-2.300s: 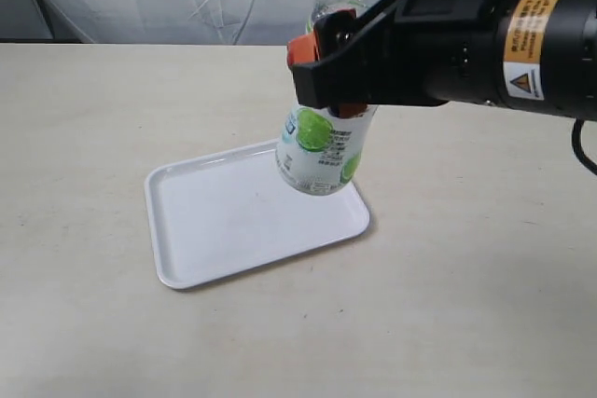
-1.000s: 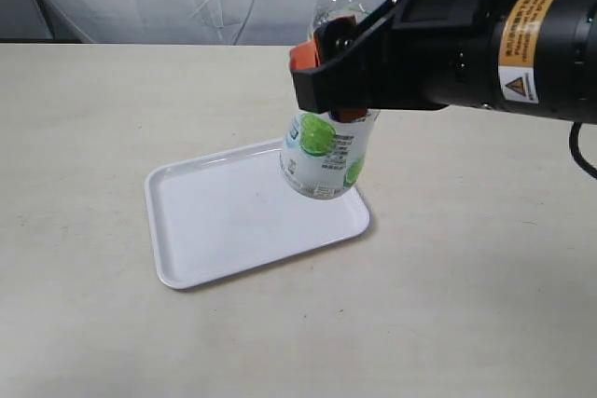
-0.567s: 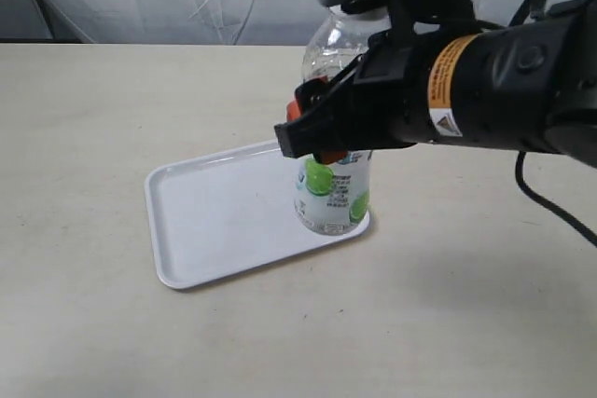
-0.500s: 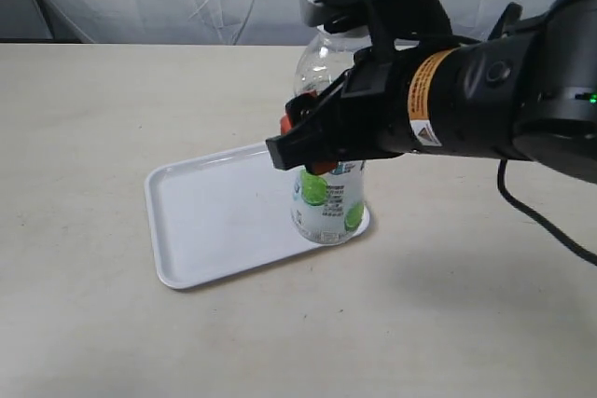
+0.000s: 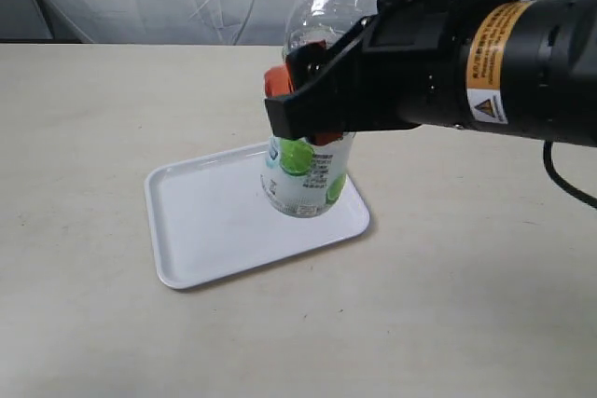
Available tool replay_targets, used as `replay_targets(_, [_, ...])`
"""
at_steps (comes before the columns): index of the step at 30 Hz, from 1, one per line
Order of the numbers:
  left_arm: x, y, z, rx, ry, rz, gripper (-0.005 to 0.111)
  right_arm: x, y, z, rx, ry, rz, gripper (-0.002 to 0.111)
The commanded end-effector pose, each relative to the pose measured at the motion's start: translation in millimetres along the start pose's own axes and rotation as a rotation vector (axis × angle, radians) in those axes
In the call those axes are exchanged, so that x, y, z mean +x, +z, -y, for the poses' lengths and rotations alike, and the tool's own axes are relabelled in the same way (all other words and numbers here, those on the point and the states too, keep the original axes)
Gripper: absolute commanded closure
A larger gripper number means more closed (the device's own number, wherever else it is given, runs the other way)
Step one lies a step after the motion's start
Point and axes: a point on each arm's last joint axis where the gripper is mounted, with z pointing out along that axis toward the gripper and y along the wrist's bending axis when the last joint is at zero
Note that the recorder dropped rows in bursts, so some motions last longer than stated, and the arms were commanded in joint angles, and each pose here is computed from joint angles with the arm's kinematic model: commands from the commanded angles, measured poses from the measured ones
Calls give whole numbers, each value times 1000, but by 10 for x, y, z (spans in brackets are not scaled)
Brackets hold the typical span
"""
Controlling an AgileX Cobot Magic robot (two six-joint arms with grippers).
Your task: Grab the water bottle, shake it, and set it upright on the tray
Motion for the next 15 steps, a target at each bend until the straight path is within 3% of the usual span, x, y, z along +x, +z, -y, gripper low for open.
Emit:
replay_targets(1, [-6,-2,2,0,-12,15,107,-66,-54,40,43,-108,34,109])
replay_targets(5, [-6,-2,2,0,-12,15,107,-9,-42,250,278,-96,-33,109])
replay_targets(8, [-6,-2,2,0,-12,15,107,-4,-23,273,312,-54,-29,109])
replay_targets(12, [-6,-2,2,0,-12,15,107,-45,88,40,65,25,41,109])
replay_targets(15, [-6,-2,2,0,-12,15,107,-102,146,-144,-117,0,120,109])
